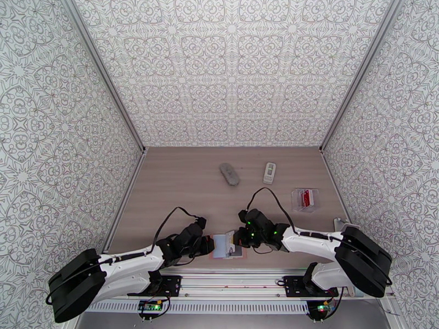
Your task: Put the credit cards into the card holder
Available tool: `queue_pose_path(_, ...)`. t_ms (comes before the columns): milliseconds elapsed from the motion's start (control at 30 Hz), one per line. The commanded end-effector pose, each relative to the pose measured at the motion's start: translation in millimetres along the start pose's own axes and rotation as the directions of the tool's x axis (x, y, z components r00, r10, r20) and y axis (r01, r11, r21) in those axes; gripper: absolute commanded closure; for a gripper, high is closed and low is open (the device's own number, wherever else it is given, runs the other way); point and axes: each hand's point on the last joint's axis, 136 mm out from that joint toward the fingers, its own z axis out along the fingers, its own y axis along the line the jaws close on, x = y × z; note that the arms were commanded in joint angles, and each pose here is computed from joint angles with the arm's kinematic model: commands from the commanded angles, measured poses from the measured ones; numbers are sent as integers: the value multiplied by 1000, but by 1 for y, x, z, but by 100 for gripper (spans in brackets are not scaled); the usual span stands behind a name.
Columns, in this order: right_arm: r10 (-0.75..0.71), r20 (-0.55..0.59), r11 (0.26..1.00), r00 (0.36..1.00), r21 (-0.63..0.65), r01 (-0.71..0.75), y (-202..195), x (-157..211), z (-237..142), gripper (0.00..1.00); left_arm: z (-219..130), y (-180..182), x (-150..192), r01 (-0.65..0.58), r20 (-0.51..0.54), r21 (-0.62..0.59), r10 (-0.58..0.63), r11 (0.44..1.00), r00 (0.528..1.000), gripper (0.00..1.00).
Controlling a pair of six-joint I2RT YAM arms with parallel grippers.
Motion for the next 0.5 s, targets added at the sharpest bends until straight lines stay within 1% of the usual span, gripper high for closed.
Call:
queue_pose_path(0,15,-21,1000,1000,16,-15,-8,6,5,100,0,9,5,-17,-21,-58,16,998,1000,96)
queue_pose_path(100,18,-24,999,1000,27,-17,-12,8,8,100,-2,6,3,-26,-17,-52,25,998,1000,90)
queue_pose_path(200,22,-25,999,999,34,-21,-16,8,9,100,-6,1,0,-41,-9,-47,41,998,999,88)
queue_pose_path(467,31,-28,999,999,39,-30,-20,9,12,100,-12,-12,0,-75,-3,-6,75,997,997,91)
